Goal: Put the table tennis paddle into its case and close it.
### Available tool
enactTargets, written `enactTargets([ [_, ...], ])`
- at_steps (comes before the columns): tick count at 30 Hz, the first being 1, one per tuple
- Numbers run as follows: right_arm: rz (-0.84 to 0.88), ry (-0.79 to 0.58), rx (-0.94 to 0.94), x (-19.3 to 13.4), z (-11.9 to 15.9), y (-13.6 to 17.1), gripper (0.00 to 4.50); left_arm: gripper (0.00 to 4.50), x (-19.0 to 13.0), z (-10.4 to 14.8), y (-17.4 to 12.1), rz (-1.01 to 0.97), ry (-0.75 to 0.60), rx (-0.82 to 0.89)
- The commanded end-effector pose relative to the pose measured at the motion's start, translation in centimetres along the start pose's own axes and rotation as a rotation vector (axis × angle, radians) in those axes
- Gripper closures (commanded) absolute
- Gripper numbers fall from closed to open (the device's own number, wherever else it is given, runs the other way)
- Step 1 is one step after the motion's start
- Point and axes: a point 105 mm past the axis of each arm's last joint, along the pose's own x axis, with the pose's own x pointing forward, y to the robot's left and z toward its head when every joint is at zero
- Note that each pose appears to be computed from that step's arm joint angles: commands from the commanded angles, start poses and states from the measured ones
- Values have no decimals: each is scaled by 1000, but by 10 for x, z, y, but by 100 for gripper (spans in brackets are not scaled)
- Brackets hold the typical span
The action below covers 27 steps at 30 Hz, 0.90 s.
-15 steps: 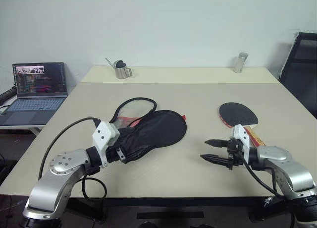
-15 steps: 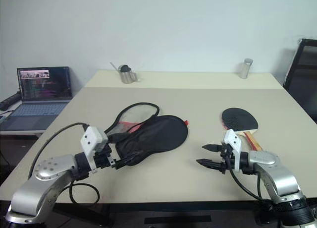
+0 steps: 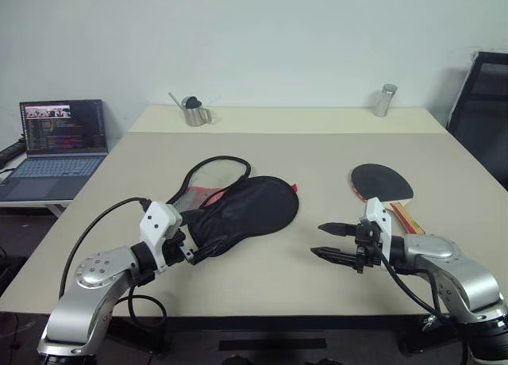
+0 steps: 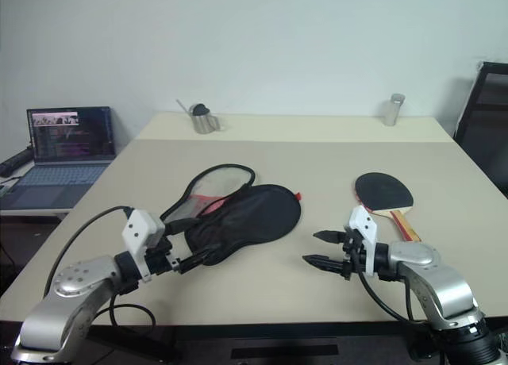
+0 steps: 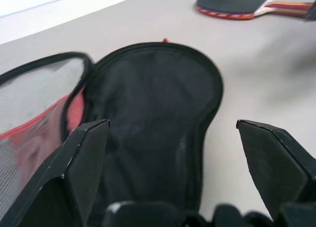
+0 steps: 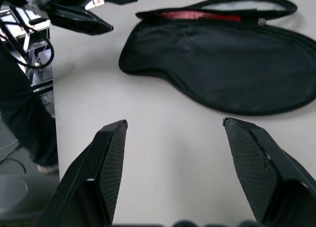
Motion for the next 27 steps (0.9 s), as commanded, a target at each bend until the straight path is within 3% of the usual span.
enactTargets([
  [1, 16, -44, -49, 3, 17, 3, 114, 0, -9, 11, 5, 8, -37, 33],
  [6, 53, -68, -101, 2, 38, 4, 114, 0, -21, 8, 12, -12, -14, -46],
  [12, 113, -64, -131, -5, 56, 13, 114, 0, -27, -16, 24, -18, 63, -134],
  [27, 88, -58, -156, -2, 51, 14, 114, 0, -2, -58, 35, -22, 137, -397],
])
